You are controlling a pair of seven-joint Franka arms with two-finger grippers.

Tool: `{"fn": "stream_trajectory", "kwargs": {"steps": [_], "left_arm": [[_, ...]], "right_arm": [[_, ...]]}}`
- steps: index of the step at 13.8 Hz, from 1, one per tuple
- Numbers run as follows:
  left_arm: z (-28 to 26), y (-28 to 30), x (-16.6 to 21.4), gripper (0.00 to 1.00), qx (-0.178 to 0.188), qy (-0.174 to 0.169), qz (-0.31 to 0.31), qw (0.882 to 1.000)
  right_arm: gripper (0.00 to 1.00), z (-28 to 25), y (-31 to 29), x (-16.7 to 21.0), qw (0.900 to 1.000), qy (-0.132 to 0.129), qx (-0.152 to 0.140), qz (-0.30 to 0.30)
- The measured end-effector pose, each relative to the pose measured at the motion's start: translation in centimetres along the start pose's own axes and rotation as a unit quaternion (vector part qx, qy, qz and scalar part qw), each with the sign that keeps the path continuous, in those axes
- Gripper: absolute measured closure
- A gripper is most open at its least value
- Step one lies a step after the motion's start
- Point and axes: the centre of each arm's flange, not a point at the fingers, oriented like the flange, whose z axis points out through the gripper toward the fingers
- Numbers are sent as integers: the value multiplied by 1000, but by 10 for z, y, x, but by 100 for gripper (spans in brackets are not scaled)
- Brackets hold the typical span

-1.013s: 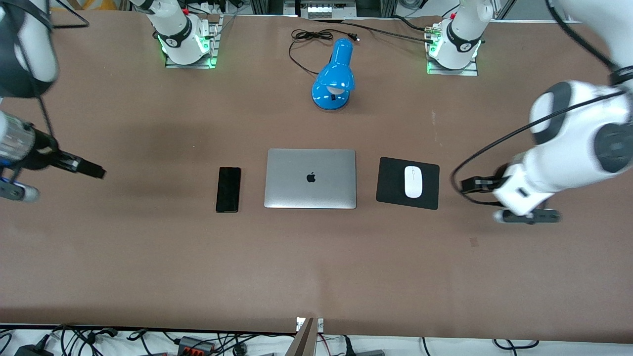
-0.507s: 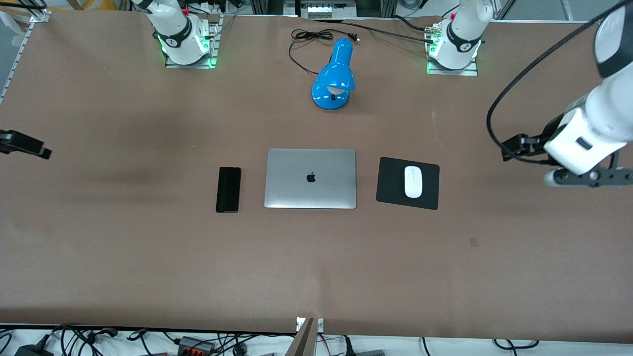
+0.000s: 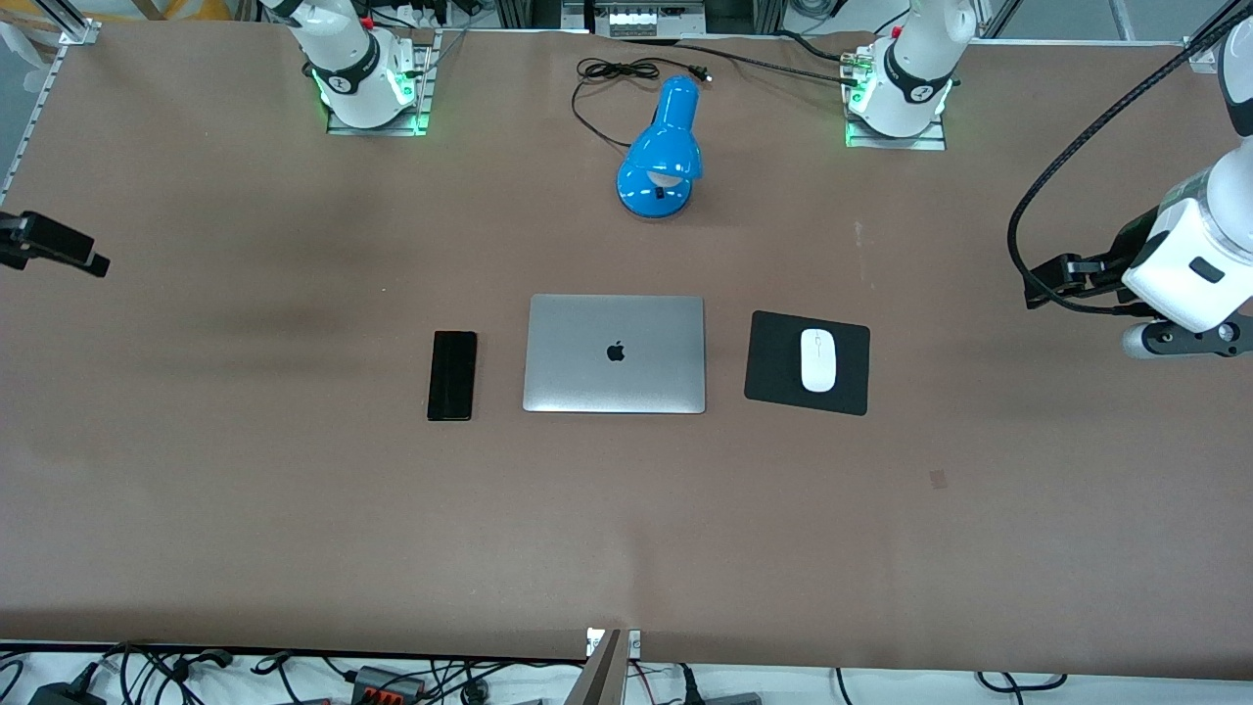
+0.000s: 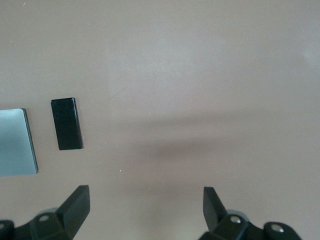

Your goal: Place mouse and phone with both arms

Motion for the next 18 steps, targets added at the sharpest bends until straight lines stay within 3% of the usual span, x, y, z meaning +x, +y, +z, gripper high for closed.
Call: {"fn": "stream_trajectory", "kwargs": {"steps": [3,7,18], "left_arm": [[6,-19,-28,0,-37,36,-5,999],[9,-36,-64,0,-42,47,39,997],[11,-31,-67,0,-28,47,38,998]], "right_arm": [[0,-1,-17,-4,999,0,-31,-20],[0,-2,-29,-2,999,8,-41,-33],[0,-3,-25,0,999,13,-41,-30]]}}
